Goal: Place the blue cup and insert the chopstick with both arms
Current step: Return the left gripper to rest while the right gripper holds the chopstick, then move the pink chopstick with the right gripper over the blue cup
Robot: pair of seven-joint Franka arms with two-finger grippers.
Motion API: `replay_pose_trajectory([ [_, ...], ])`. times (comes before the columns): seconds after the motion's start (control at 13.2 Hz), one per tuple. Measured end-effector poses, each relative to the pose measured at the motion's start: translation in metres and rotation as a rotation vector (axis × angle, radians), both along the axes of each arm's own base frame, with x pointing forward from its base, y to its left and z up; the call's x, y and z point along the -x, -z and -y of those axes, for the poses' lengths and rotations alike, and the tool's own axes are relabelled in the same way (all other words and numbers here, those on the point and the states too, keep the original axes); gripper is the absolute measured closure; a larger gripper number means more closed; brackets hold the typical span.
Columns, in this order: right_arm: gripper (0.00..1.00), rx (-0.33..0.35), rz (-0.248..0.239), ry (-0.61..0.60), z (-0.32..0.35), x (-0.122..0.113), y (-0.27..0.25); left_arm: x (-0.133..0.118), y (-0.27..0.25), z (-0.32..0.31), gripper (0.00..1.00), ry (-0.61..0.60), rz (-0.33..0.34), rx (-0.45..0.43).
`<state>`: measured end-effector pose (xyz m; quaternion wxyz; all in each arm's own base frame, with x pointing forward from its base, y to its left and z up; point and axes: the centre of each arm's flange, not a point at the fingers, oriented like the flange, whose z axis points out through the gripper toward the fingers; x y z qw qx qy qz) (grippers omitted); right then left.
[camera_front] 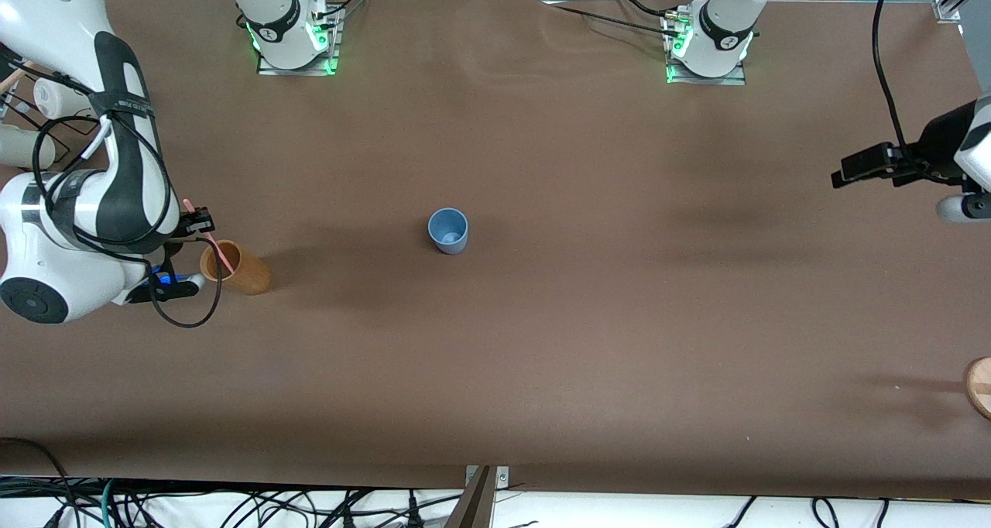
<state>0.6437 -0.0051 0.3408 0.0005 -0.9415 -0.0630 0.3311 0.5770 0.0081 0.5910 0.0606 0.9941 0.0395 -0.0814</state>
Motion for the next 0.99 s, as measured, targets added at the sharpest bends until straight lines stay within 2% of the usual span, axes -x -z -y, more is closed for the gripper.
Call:
replay_pose_trajectory([
  [0.3,0.92,0.001,-0.012,-0.003,-0.004,-0.002,-0.033,0.006,0.0,0.021,0.0,0.076,-0.003,-0.103],
  [0.68,0.92,0.007,-0.044,-0.029,-0.029,0.003,-0.073,0.006,0.003,0.026,0.0,0.09,-0.009,-0.105],
  [0.99,0.92,0.011,-0.03,-0.124,-0.101,0.01,-0.1,0.005,0.005,0.026,0.0,0.092,-0.012,-0.105],
])
